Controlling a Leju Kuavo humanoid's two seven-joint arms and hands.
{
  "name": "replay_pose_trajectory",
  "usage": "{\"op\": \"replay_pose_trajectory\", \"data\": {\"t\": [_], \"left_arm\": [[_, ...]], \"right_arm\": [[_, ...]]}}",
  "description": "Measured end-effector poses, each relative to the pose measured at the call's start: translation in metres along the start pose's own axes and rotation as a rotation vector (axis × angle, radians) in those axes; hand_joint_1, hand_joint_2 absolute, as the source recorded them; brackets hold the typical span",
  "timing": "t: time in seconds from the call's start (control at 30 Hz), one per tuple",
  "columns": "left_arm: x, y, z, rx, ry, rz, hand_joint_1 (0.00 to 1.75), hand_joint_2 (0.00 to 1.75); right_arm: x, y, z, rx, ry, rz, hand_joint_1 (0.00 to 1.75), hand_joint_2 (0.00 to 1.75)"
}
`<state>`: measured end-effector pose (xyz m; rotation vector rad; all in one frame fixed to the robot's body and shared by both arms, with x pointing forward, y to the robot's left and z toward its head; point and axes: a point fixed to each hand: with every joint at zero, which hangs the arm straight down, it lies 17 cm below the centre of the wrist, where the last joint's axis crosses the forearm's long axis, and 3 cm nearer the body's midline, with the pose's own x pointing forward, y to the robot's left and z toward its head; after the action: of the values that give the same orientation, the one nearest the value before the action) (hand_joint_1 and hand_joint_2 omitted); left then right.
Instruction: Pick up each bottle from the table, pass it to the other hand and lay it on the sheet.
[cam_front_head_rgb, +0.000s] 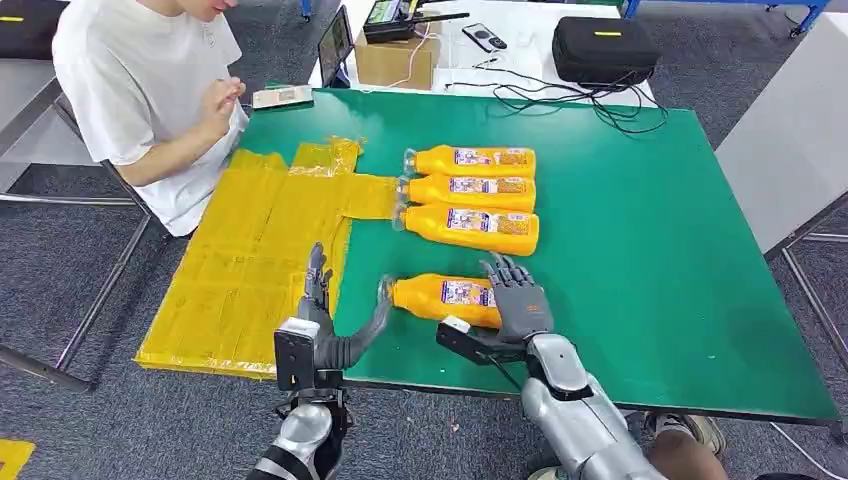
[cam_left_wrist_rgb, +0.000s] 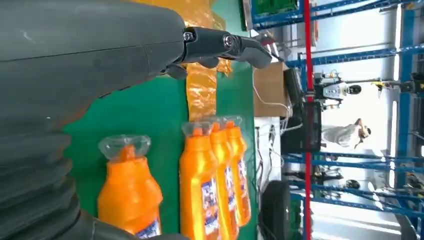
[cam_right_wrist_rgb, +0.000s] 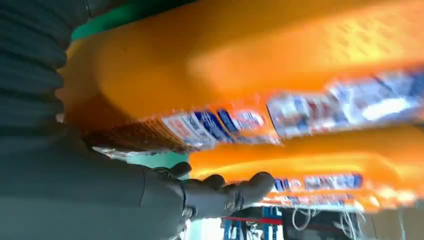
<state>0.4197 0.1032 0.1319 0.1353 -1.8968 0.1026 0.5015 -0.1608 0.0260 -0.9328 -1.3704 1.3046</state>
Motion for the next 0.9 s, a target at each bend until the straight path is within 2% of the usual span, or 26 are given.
{"op": "replay_pose_trajectory", "data": {"t": [0.1, 0.13, 0.17, 0.4, 0.63, 0.83, 0.9], "left_arm": [[-0.002, 0.004, 0.0, 0.007, 0.005, -0.006, 0.0, 1.75], [-0.003, 0.006, 0.001, 0.009, 0.008, -0.008, 0.0, 1.75], [-0.004, 0.006, 0.001, 0.011, 0.009, -0.01, 0.0, 1.75], [-0.006, 0.01, 0.0, 0.014, 0.018, -0.008, 0.0, 1.75], [-0.006, 0.008, -0.005, 0.01, 0.014, 0.021, 0.0, 1.75], [-0.008, 0.008, -0.007, 0.017, 0.013, 0.042, 0.0, 1.75], [-0.008, 0.009, -0.006, 0.023, 0.014, 0.054, 0.0, 1.75]], "right_arm": [[-0.002, 0.003, -0.005, 0.05, 0.01, 0.037, 0.02, 1.75], [-0.003, 0.003, -0.005, 0.057, 0.012, 0.043, 1.48, 1.75], [-0.003, 0.005, -0.006, 0.067, 0.014, 0.049, 1.75, 1.75], [-0.01, 0.018, -0.01, 0.2, 0.009, 0.099, 1.75, 1.75], [-0.03, 0.029, -0.016, 0.392, -0.032, 0.099, 1.75, 1.75], [-0.034, 0.029, -0.016, 0.421, -0.084, 0.0, 1.75, 1.75], [-0.019, 0.022, -0.017, 0.378, -0.152, -0.112, 1.75, 1.75]]}}
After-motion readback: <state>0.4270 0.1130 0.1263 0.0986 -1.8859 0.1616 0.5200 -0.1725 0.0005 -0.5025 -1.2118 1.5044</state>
